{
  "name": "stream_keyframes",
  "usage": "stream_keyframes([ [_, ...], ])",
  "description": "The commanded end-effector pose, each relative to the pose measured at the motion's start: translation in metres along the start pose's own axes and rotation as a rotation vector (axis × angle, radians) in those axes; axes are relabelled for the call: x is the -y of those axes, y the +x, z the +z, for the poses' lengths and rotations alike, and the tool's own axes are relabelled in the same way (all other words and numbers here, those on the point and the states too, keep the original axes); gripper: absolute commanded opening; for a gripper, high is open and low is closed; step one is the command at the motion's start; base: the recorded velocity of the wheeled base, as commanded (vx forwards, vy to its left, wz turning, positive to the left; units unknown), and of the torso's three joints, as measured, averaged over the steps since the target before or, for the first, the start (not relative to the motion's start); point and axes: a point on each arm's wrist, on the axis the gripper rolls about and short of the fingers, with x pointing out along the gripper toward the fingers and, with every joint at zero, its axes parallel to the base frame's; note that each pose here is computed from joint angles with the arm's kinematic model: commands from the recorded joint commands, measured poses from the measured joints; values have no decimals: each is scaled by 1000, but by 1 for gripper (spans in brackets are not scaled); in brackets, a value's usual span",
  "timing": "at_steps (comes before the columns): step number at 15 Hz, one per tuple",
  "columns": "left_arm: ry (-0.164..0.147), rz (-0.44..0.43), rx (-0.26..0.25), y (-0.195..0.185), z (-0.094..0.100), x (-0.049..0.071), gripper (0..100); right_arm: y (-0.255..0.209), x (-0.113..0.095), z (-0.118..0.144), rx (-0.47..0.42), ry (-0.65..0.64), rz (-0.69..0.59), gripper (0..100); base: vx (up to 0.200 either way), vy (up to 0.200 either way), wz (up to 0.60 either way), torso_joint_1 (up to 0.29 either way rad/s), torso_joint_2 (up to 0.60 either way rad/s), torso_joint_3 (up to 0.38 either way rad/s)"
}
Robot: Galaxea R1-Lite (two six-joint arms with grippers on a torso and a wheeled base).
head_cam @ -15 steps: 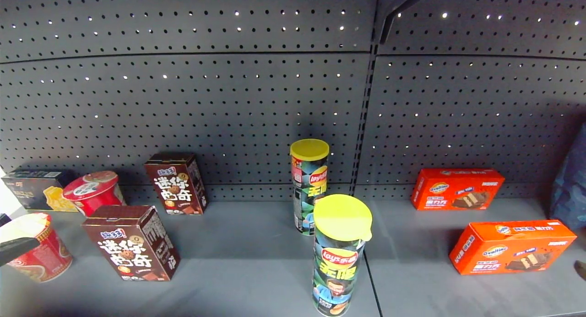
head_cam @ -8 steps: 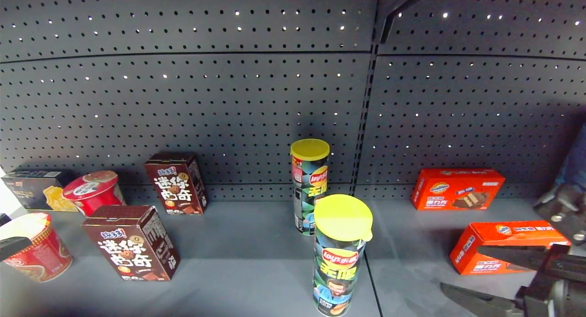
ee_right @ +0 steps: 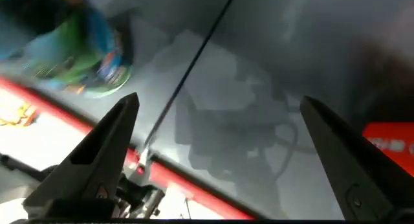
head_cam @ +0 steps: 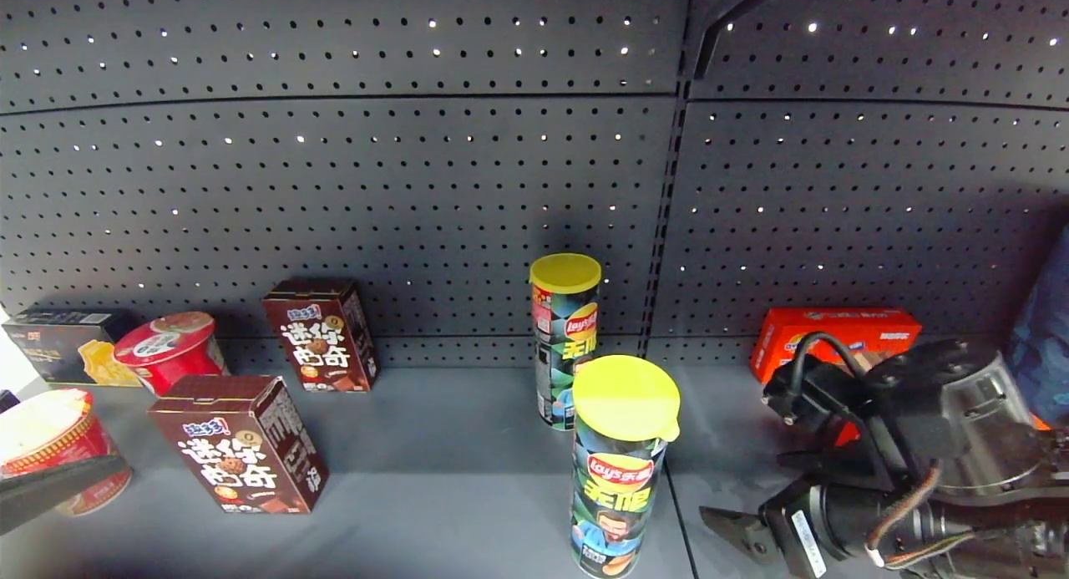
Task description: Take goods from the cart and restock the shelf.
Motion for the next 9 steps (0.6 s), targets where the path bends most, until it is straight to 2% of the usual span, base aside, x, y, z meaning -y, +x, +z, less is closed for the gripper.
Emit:
stream_keyframes([
  [1, -8, 0, -21, 4, -1, -1, 100, 20, -2, 7, -34, 0, -12, 100, 0, 0, 0, 0, 0, 0],
  [9, -15, -3, -38, 5, -7, -1, 100, 40, -32, 17, -49, -60, 51, 100, 0, 0, 0, 0, 0, 0],
])
